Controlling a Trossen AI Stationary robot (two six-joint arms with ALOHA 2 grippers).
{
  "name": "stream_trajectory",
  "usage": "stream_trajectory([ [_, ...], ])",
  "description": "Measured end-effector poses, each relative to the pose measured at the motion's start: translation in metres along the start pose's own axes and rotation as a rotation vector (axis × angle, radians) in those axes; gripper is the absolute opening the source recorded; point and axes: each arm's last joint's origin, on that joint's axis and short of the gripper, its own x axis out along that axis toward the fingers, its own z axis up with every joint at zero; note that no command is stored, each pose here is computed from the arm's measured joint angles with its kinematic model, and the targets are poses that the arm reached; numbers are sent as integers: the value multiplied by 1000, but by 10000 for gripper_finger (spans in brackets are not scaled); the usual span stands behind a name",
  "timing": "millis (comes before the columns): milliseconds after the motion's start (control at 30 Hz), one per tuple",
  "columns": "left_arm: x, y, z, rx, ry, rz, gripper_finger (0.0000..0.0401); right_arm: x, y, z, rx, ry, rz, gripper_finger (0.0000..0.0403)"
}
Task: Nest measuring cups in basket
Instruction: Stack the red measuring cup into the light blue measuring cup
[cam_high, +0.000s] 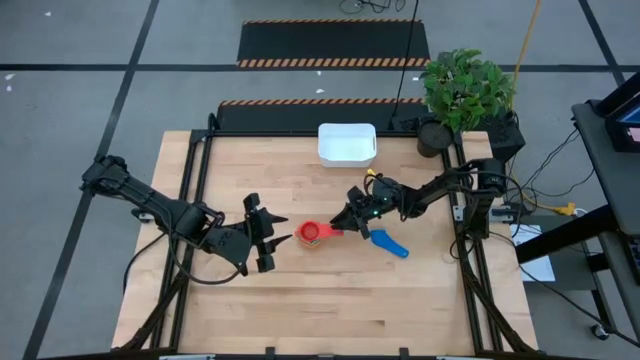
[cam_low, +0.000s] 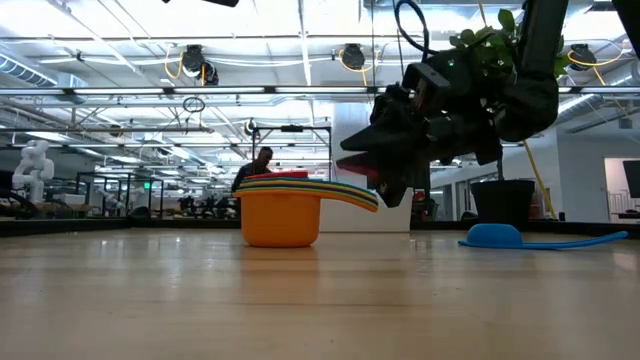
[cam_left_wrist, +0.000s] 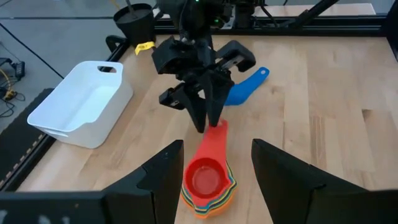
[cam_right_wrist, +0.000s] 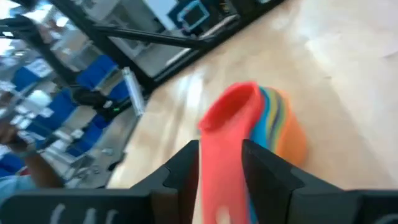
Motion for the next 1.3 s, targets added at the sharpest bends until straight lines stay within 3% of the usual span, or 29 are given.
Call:
stream_trajectory([
  [300, 0, 0, 0, -2, 0, 0, 191, -2, -5, 0, -4, 9, -32, 156],
  [567, 0, 0, 0, -2, 1, 0, 191, -1, 13, 3, -137, 29, -17, 198],
  [867, 0, 0, 0, -1, 0, 0, 191, 8, 57, 3, -488, 145, -297, 289],
  [1300, 3, -2, 3, -3, -27, -7, 191, 9, 60, -6, -506, 189, -372, 338],
])
